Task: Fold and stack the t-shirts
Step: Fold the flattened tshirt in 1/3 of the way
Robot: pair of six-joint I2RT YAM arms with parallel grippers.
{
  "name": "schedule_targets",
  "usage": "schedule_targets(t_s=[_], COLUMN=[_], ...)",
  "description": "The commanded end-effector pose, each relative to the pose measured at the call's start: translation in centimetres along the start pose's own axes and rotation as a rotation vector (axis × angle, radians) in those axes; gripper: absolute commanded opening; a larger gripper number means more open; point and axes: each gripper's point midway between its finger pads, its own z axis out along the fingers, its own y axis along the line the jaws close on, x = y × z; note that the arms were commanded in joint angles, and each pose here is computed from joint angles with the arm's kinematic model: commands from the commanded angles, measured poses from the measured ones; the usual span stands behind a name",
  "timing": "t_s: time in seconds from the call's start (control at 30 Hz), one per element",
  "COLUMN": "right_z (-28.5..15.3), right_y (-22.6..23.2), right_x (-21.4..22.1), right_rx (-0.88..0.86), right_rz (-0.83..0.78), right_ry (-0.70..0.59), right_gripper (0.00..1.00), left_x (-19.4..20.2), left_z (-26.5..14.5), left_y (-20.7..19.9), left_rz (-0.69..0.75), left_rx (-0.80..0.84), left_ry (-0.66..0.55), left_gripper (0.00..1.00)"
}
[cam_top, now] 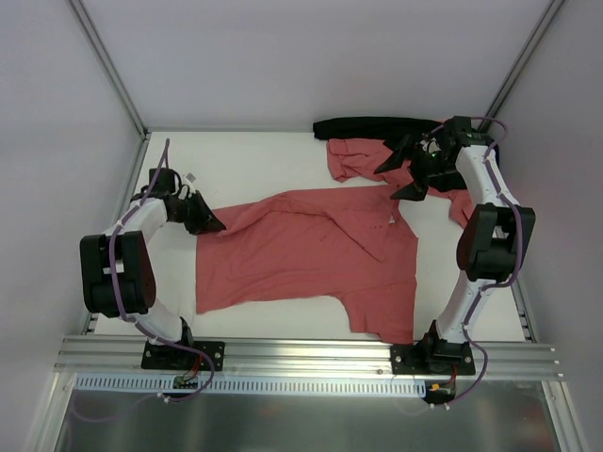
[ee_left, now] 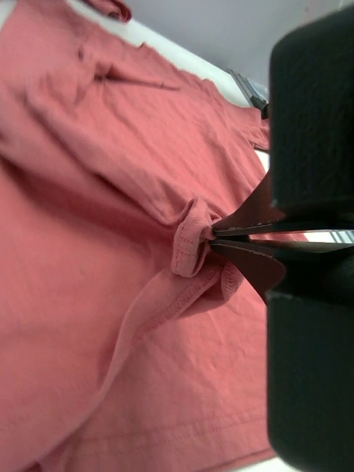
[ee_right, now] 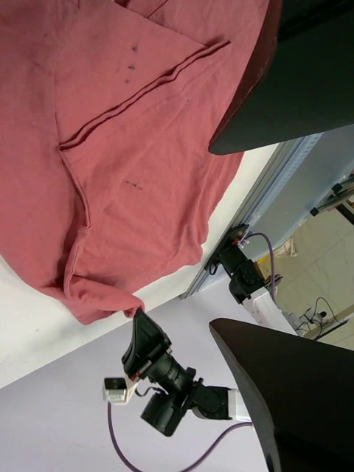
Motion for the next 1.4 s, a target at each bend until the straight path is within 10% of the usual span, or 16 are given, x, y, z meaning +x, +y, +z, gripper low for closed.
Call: schedule_targets(t_s=[0.0,0.5,1.07,1.17,1.2,1.37], right_z=[-0.5,-0.4,0.4,0.5,0.5,0.6], right_y=[1.8,1.9,1.9,1.9,1.9,2.2], right_x=[0.0,-0.3,-0.3,-0.4,-0.5,-1.1], right_rx=[-0.039,-0.051,-0.057,-0.055,-0.057,-0.063], right_rz=[-0.01,-0.006,-0.003,0.0,0.0,-0.005], right_ry=[0.003,0.009,0.027,0.027,0.027,0.018], right_gripper=[0.99,1.0,0.99,0.99,0.99,1.0], left_x=[2.3,-0.6,-3.7,-1.5,-1.2,-0.2], left_z=[0.4,-2.8,-4.6,-4.0,-4.1,-5.2], left_y=[2.8,7.3,0.8,0.2,0.0,-0.1], left_rz=[-0.053,0.042,0.091,0.11,0.114,0.136], left_rx=[-0.131,-0.468,-0.234,-0.164,-0.155,-0.15], left_ry=[0.096,-0.046,-0.219,-0.172,-0.176,-0.213], left_gripper=[0.0,0.0,0.0,0.39,0.96,0.99])
